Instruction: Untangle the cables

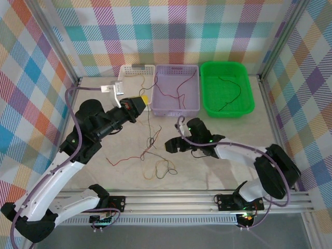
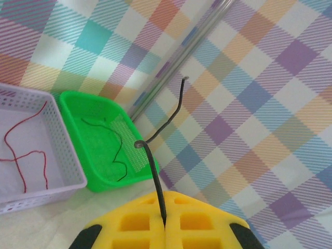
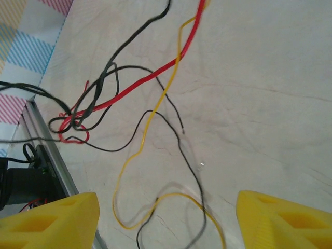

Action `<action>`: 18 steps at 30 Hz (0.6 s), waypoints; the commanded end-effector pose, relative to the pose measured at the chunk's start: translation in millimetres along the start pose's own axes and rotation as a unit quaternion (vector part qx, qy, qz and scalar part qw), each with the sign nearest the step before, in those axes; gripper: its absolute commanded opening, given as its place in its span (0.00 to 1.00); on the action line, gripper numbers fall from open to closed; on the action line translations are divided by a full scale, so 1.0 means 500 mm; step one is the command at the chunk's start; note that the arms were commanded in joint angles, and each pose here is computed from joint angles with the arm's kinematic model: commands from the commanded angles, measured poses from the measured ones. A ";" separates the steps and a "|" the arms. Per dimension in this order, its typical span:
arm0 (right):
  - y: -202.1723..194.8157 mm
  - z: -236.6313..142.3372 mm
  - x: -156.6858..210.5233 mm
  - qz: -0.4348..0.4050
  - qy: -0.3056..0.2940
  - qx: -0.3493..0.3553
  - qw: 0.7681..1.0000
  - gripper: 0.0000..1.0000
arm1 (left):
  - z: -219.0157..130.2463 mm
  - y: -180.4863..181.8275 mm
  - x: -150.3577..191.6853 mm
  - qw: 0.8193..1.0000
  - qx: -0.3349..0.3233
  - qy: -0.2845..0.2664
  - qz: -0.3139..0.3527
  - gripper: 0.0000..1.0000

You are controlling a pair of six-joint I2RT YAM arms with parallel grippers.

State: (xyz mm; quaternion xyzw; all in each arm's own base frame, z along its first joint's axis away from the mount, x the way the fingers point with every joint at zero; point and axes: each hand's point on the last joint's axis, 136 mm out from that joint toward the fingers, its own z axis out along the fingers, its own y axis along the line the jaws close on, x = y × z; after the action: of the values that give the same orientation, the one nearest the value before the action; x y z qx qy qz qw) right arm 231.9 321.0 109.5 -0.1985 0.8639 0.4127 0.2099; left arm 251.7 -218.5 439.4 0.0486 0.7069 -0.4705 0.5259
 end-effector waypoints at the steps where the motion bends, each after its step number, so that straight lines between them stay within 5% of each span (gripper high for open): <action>1: 0.064 0.034 -0.037 -0.026 -0.046 -0.063 0.997 0.70 | -0.013 -0.025 -0.017 0.999 0.023 -0.023 -0.005 0.00; 18: 0.057 0.119 -0.072 0.001 -0.086 -0.054 0.995 0.55 | -0.027 -0.026 -0.022 0.999 0.027 -0.040 -0.015 0.00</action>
State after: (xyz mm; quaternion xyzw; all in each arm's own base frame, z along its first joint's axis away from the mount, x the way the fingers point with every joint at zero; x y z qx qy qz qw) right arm 250.7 370.9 89.1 -0.1694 0.8430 0.4483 0.2443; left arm 245.6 -212.8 441.9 0.0369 0.6963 -0.4825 0.5302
